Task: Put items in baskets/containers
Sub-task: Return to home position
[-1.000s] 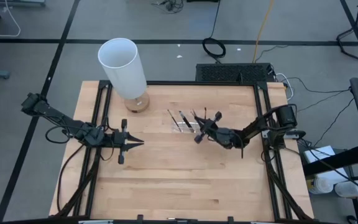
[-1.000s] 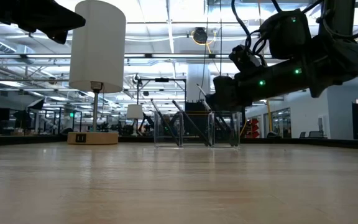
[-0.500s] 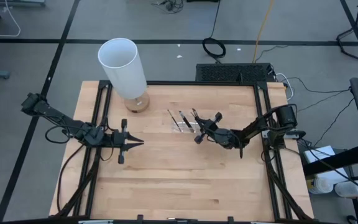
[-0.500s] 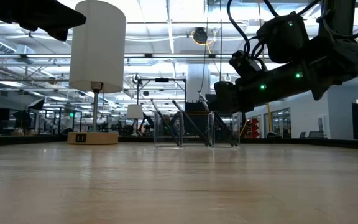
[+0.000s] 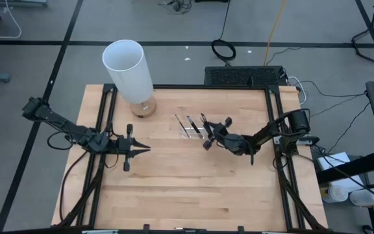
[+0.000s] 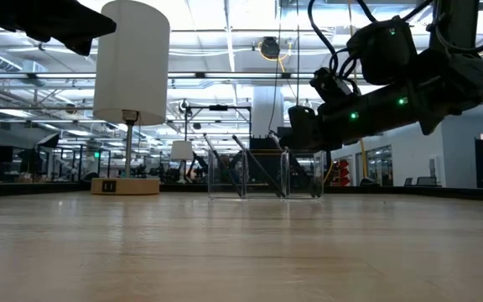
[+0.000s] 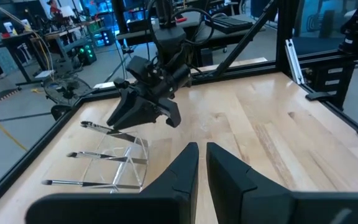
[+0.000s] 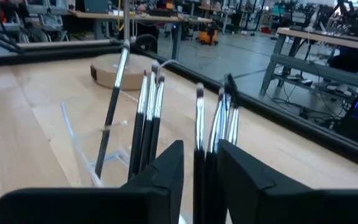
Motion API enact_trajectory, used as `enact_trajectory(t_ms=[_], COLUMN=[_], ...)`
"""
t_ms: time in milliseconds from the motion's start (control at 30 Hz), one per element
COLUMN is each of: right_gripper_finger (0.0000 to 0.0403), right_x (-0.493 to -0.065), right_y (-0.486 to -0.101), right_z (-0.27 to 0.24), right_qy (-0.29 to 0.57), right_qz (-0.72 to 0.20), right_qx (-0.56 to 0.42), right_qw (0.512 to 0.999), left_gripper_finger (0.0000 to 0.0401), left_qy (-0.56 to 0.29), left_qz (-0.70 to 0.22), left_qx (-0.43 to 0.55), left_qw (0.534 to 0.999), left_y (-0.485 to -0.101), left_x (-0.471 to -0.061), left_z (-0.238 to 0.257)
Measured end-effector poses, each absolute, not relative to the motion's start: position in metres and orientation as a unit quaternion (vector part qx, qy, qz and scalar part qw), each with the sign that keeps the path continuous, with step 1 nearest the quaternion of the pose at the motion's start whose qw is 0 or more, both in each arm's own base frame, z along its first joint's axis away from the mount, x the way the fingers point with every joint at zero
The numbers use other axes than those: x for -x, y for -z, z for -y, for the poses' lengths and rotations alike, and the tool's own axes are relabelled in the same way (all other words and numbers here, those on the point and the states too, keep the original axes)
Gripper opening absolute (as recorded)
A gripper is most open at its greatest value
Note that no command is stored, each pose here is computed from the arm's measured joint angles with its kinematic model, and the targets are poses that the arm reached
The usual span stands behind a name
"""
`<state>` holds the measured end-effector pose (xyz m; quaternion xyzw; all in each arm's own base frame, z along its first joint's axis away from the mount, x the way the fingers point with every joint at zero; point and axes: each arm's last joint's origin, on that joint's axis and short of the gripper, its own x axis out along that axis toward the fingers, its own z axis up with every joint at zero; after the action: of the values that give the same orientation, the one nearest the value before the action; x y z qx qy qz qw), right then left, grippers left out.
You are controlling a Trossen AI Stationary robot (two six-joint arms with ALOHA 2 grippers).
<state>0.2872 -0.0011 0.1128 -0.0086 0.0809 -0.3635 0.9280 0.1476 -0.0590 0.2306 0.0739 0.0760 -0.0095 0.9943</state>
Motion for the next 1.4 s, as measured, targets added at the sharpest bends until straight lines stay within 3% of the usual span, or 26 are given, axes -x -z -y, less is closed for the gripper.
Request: enact_trajectory(t_ms=[167, 400, 667, 800, 900, 1000, 1233, 1400], right_gripper_finger=[0.0097, 0.0098, 0.0078, 0.0035, 0.0006, 0.0004, 0.0001, 0.0001], right_x=[-0.287, -0.271, -0.228, -0.213, -0.209, -0.210, -0.218, -0.224], right_y=[-0.130, -0.194, -0.246, -0.242, -0.231, -0.210, -0.171, -0.161], right_z=[-0.004, -0.028, -0.074, -0.098, -0.116, -0.128, -0.125, -0.109], right_qy=[0.353, 0.313, 0.191, 0.098, 0.106, 0.102, -0.060, -0.057], right_qz=[-0.053, 0.028, 0.051, 0.012, 0.002, -0.008, -0.019, -0.023], right_qx=[0.026, 0.048, 0.042, 0.036, 0.053, 0.077, 0.111, 0.083], right_qw=[0.934, 0.948, 0.979, 0.994, 0.993, 0.992, 0.992, 0.995], left_gripper_finger=[0.0042, 0.0042, 0.0042, 0.0042, 0.0042, 0.0042, 0.0042, 0.0042], left_qy=[0.009, 0.009, 0.008, 0.008, 0.007, 0.003, -0.020, -0.030], left_qz=[-0.076, -0.076, -0.077, -0.076, -0.077, -0.081, -0.080, -0.101], left_qx=[-0.071, -0.070, -0.061, -0.061, -0.043, 0.004, -0.009, -0.020], left_qw=[0.995, 0.995, 0.995, 0.995, 0.996, 0.997, 0.997, 0.994], left_y=[-0.231, -0.231, -0.231, -0.231, -0.230, -0.230, -0.230, -0.225], left_x=[-0.148, -0.148, -0.148, -0.148, -0.148, -0.147, -0.148, -0.148], left_z=[0.059, 0.059, 0.059, 0.059, 0.059, 0.059, 0.056, 0.053])
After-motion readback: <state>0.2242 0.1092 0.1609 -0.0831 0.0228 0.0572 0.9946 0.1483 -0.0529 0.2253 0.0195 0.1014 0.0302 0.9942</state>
